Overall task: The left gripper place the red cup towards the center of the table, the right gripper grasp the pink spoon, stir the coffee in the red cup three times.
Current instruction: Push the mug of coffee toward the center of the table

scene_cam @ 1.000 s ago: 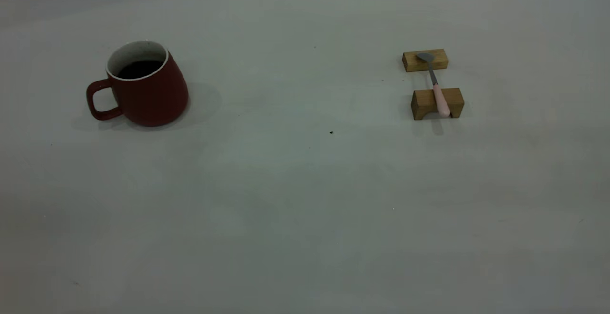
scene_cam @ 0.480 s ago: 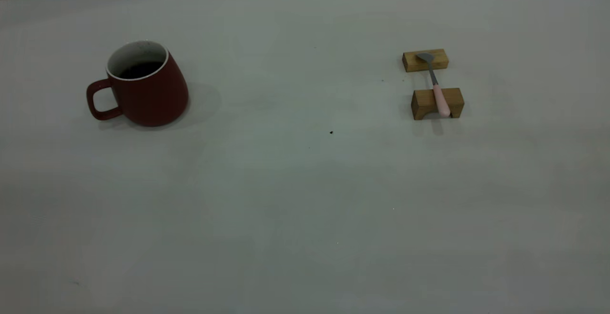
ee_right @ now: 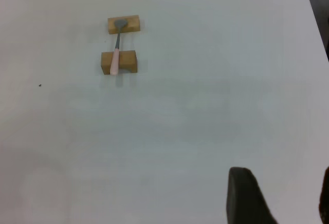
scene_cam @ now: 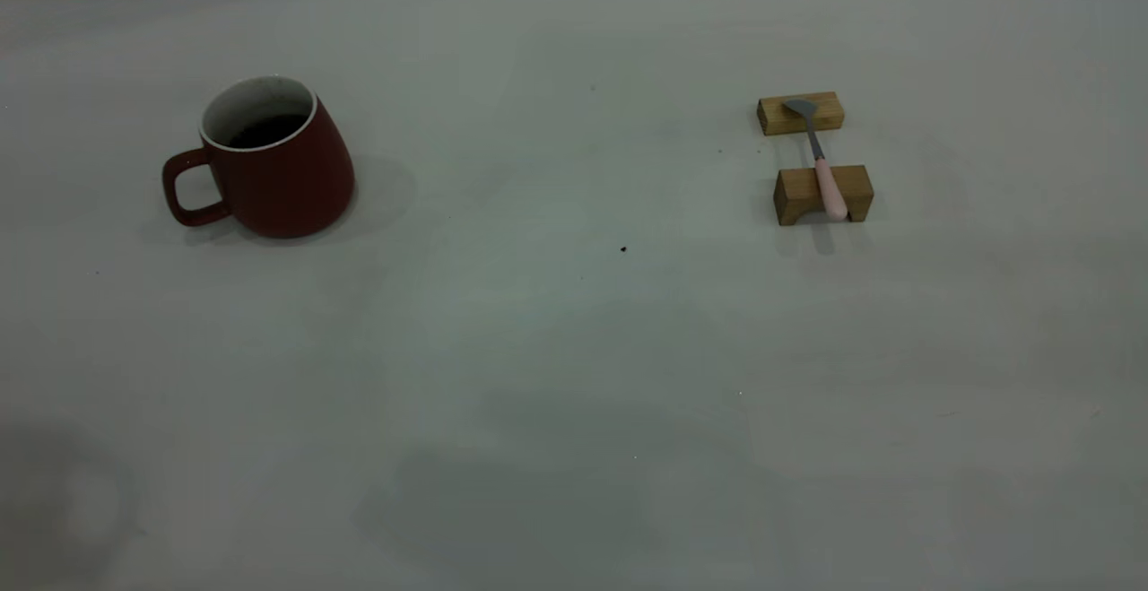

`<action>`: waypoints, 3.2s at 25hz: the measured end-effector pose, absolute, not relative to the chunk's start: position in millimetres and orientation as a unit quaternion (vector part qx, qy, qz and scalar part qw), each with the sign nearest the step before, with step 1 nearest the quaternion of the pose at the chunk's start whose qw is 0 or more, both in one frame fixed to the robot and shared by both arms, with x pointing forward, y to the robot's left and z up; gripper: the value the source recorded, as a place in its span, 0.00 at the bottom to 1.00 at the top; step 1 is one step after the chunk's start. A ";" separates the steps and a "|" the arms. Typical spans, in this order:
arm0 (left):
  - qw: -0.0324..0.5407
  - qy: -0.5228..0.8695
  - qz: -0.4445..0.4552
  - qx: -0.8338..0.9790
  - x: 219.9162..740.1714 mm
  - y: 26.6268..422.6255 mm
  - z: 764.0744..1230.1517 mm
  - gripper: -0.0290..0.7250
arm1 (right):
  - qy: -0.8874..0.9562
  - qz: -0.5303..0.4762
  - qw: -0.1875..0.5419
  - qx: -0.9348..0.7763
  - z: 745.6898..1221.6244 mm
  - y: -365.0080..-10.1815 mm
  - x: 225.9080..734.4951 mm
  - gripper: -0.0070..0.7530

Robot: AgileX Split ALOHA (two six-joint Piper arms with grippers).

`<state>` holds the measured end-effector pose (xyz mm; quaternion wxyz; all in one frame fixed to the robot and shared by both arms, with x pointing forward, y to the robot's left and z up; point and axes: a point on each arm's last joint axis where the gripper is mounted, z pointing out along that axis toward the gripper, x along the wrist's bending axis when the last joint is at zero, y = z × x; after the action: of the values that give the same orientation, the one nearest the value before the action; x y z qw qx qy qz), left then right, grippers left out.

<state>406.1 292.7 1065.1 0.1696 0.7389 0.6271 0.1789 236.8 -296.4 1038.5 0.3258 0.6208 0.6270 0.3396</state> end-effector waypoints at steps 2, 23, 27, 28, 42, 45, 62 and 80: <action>0.139 0.608 0.157 0.766 438.1 291.2 1051.5 0.75 | 0.627 0.340 0.326 0.621 1038.5 -296.4 236.8 0.52; 0.001 0.403 0.057 0.914 617.0 286.6 893.4 0.86 | 0.627 0.340 0.326 0.621 1038.5 -296.4 236.8 0.52; -0.015 0.380 0.061 0.923 627.7 288.8 873.9 0.84 | 0.627 0.340 0.326 0.621 1038.5 -296.4 236.8 0.52; -0.015 0.375 0.062 0.925 630.2 288.7 869.9 0.84 | 0.627 0.340 0.326 0.621 1038.5 -296.4 236.8 0.52; -0.013 0.323 0.065 0.944 653.7 280.2 826.4 0.80 | 0.627 0.340 0.326 0.621 1038.5 -296.4 236.8 0.52; -0.011 0.313 0.071 0.947 654.5 274.9 824.2 0.74 | 0.627 0.340 0.326 0.621 1038.5 -296.4 236.8 0.52; 0.003 0.250 0.085 0.964 646.9 203.7 823.9 0.38 | 0.627 0.340 0.326 0.621 1038.5 -296.4 236.8 0.52; 0.025 0.214 0.095 0.972 629.4 139.5 820.6 0.45 | 0.627 0.340 0.326 0.621 1038.5 -296.4 236.8 0.52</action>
<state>629.4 139.5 820.6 0.0248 0.9718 0.2144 0.0945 236.8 -296.4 1038.5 0.3258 0.6208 0.6270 0.3396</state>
